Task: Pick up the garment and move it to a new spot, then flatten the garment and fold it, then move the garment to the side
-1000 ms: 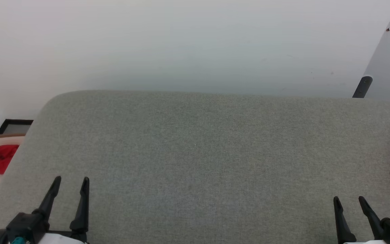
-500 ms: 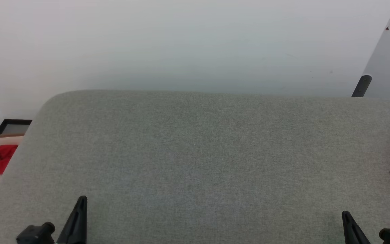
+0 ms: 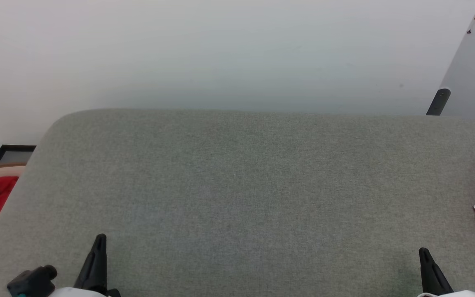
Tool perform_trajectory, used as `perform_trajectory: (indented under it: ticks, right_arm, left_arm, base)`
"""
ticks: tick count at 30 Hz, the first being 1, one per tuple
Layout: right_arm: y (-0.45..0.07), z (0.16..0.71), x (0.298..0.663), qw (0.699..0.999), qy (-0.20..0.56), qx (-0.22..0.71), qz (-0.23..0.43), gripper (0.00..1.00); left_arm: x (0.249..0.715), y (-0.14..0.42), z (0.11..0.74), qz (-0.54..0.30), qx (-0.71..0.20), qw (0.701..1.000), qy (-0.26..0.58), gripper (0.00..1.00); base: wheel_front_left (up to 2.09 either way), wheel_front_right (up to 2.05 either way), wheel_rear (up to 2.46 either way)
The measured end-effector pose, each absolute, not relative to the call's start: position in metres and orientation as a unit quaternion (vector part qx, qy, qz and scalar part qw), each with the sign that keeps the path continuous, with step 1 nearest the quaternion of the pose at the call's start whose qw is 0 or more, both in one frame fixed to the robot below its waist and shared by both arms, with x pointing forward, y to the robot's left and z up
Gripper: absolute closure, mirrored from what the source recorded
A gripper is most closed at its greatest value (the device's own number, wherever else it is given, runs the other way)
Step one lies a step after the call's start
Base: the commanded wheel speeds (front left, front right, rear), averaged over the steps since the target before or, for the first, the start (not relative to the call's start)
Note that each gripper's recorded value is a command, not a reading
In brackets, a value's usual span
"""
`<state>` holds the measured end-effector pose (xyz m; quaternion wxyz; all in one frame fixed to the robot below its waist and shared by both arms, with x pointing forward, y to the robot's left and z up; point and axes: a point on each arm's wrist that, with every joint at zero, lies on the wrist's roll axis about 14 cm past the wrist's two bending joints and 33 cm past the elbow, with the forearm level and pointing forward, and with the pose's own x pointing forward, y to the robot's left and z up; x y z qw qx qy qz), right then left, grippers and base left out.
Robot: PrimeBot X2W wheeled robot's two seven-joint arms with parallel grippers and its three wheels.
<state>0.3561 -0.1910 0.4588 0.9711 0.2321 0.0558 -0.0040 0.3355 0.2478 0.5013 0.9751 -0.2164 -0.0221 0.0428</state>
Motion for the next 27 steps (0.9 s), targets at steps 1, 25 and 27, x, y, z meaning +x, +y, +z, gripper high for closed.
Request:
perform_trajectory:
  ticks: [1, 25, 27]
  right_arm:
    - [-0.191, 0.46, 0.357, 0.97, 0.055, 0.239, -0.005, 1.0]
    - [-0.196, 0.47, 0.367, 0.913, 0.046, 0.403, -0.027, 1.0]
    - [-0.196, 0.47, 0.367, 0.908, 0.047, 0.415, -0.028, 1.0]
  left_arm:
    - [0.336, 0.248, 0.501, 0.044, -0.224, 0.973, -0.021, 1.0]
    - [0.35, 0.24, 0.498, 0.051, -0.394, 0.918, -0.012, 1.0]
    - [0.352, 0.239, 0.498, 0.051, -0.404, 0.913, -0.012, 1.0]
  base:
    - [0.0, 0.0, 0.0]
    - [0.0, 0.0, 0.0]
    - [0.0, 0.0, 0.0]
